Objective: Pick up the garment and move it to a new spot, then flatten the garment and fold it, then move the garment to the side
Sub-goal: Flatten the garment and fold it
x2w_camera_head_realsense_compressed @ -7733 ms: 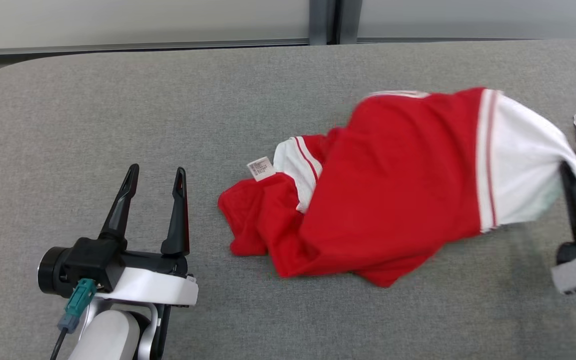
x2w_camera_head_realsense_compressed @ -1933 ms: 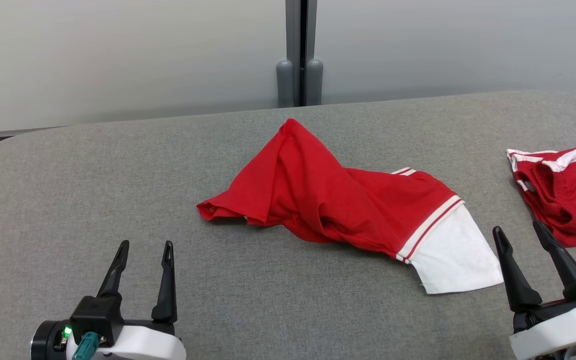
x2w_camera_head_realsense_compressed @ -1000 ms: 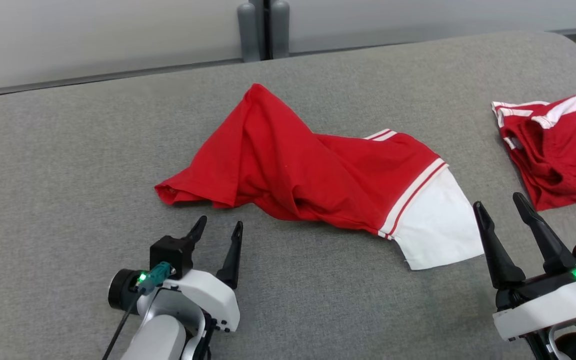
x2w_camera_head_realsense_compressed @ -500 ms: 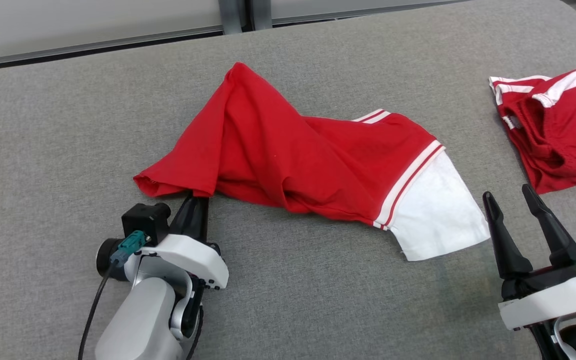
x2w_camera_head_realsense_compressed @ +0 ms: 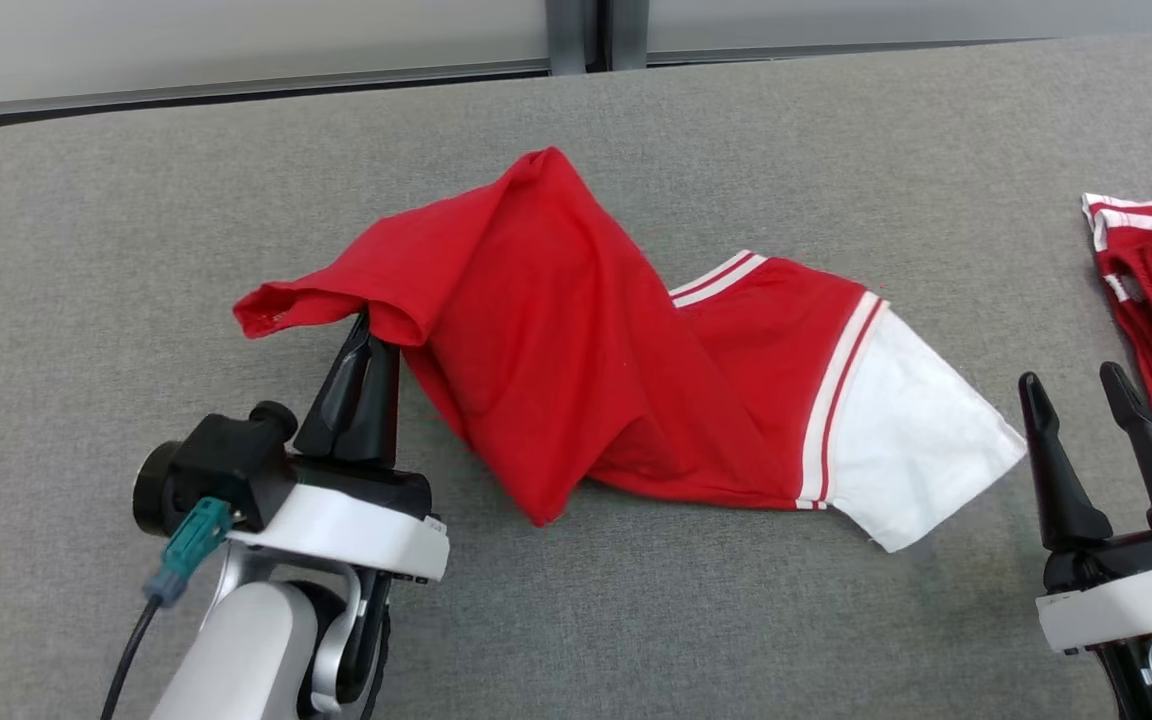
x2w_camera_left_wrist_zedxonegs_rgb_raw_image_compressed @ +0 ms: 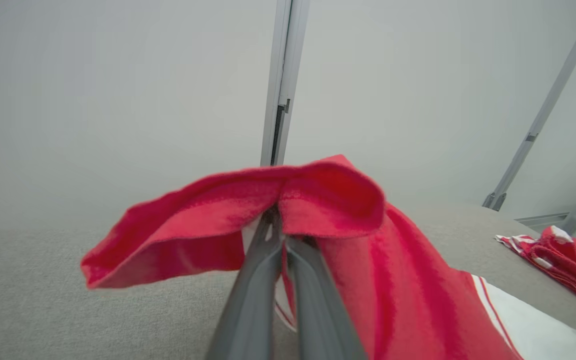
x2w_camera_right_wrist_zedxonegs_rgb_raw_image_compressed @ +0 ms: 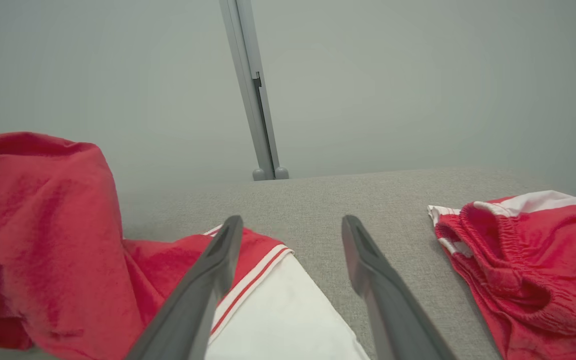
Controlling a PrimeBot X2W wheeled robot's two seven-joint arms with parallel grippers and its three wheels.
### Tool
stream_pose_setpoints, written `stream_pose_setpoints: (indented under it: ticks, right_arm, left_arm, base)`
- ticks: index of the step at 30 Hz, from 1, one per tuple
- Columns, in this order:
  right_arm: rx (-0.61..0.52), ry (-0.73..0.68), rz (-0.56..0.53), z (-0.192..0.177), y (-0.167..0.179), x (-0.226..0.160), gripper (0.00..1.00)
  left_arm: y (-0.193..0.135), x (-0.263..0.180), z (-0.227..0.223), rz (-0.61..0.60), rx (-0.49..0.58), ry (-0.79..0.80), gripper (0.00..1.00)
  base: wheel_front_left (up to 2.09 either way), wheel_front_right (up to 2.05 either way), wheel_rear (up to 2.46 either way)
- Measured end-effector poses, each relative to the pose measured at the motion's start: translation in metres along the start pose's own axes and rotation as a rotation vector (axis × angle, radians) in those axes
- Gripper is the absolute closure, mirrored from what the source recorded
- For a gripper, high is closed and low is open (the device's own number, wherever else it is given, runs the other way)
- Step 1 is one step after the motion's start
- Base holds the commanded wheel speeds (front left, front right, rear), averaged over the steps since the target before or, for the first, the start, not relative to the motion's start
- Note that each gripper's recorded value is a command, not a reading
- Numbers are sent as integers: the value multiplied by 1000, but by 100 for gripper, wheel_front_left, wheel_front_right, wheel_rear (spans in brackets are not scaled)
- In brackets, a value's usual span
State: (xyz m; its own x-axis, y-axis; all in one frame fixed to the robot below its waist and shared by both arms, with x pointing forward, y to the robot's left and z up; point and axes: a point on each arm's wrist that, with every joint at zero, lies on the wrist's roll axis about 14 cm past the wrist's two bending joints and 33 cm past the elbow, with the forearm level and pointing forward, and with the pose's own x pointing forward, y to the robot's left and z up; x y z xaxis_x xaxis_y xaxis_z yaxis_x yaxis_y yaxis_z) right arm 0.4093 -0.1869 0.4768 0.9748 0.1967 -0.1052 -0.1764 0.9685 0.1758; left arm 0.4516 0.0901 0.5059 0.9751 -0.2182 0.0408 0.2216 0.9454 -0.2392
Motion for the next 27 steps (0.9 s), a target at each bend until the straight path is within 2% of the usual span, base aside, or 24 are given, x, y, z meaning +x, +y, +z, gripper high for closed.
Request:
stream_pose_setpoints:
  ticks: [6, 10, 16, 22, 27]
  right_arm:
    - [13, -11, 20, 2, 9, 6, 0]
    - [20, -11, 22, 2, 10, 7, 0]
    - [34, -14, -5, 0, 3, 6, 0]
    - [40, -2, -50, -7, -12, 6, 0]
    - [45, 18, -89, -17, -25, 3, 0]
  left_arm:
    - [4, -17, 52, 23, 56, -106, 100]
    - [5, -20, 64, 33, 83, -102, 100]
    - [21, -7, 14, 69, 41, 62, 100]
    - [29, 25, -32, 75, -8, 153, 100]
    - [33, 53, -62, 66, -7, 199, 100]
  base:
    - [0, 0, 0]
    - [0, 0, 0]
    - [0, 0, 0]
    - [0, 0, 0]
    - [0, 0, 0]
